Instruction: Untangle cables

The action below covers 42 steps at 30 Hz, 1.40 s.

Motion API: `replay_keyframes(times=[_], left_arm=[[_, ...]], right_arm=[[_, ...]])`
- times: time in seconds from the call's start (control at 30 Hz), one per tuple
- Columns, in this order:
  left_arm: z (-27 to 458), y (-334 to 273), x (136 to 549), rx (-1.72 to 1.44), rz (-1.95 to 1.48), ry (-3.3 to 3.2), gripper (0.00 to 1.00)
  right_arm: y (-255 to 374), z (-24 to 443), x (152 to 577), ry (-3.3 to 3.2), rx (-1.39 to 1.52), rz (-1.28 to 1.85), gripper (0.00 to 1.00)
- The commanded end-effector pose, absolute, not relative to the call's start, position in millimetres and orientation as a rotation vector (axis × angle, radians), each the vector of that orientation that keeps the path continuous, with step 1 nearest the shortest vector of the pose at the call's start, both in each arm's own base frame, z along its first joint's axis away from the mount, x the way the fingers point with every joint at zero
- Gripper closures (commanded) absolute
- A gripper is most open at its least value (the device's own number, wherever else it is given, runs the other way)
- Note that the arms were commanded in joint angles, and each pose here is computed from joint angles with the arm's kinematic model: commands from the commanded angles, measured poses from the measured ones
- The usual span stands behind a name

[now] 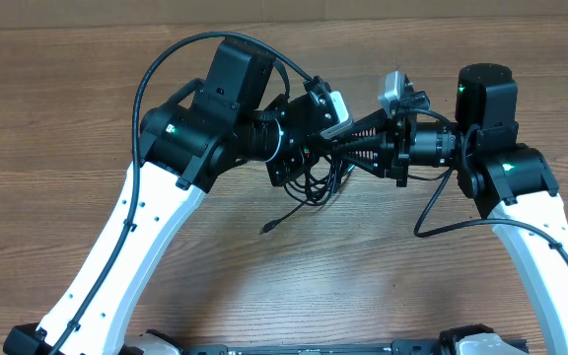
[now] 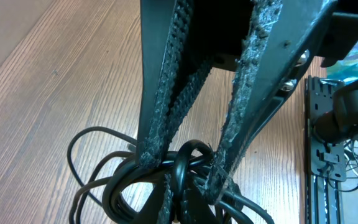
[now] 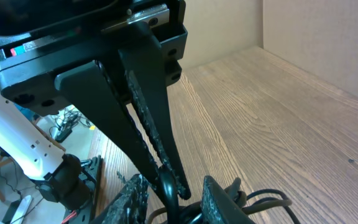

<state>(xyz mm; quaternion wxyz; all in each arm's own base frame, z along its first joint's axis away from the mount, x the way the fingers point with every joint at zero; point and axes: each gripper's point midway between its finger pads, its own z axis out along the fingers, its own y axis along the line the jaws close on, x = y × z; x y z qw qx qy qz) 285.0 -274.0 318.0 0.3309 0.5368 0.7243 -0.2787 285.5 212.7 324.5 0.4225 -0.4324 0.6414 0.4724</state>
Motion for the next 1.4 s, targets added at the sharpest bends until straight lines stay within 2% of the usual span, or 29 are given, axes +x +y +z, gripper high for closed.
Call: replay_keyframes(times=[0.0, 0.07, 0.1, 0.13, 0.17, 0.63, 0.67, 0.7, 0.8, 0.83, 1.0, 1.07, 1.17, 1.3, 1.37], left_arm=[[327.4, -267.6, 284.7, 1.404, -0.674, 1.858, 0.96], [326.9, -266.9, 285.5, 1.403, -0.666, 1.861, 0.96], [326.9, -266.9, 285.5, 1.403, -0.666, 1.861, 0.96], [327.0, -267.0, 285.6, 1.403, -0.666, 1.861, 0.96], [327.0, -267.0, 285.6, 1.403, -0.666, 1.861, 0.96], [329.0, -268.1, 287.3, 1.393, -0.667, 1.854, 0.96], [328.9, -268.2, 287.1, 1.390, -0.670, 1.858, 0.92], [328.6, -268.0, 286.9, 1.385, -0.673, 1.865, 0.83], [326.3, -266.9, 284.9, 1.388, -0.677, 1.880, 0.80], [324.6, -265.9, 283.3, 1.391, -0.681, 1.891, 0.71], [315.5, -260.4, 274.2, 1.404, -0.696, 1.955, 0.63], [311.7, -258.4, 269.9, 1.411, -0.705, 1.981, 0.50], [306.7, -256.3, 265.4, 1.418, -0.719, 2.014, 0.38], [306.0, -256.6, 263.3, 1.395, -0.745, 2.043, 0.00], [308.8, -260.0, 261.3, 1.394, -0.779, 2.028, 0.00]], right_arm=[[213.9, 335.8, 283.8, 1.569, -1.101, 1.154, 0.73], [213.9, 335.8, 283.8, 1.570, -1.101, 1.154, 0.78], [214.0, 335.8, 283.7, 1.570, -1.101, 1.154, 0.83], [213.9, 335.5, 284.2, 1.572, -1.100, 1.151, 0.94], [213.6, 335.0, 285.1, 1.576, -1.097, 1.145, 0.96], [208.6, 323.9, 297.7, 1.663, -1.045, 1.065, 0.96], [207.4, 321.5, 300.3, 1.683, -1.032, 1.049, 0.96], [206.5, 320.2, 301.8, 1.693, -1.026, 1.037, 0.96], [203.5, 316.9, 308.5, 1.732, -0.989, 1.004, 0.96], [200.5, 314.4, 314.9, 1.772, -0.944, 0.979, 0.96], [195.7, 313.0, 325.4, 1.824, -0.863, 0.946, 0.96], [195.1, 315.9, 329.0, 1.832, -0.826, 0.952, 0.96], [195.8, 322.5, 332.6, 1.821, -0.793, 0.967, 0.96], [196.6, 333.2, 337.7, 1.805, -0.739, 0.996, 0.96], [196.5, 337.6, 340.5, 1.805, -0.704, 1.010, 0.96]])
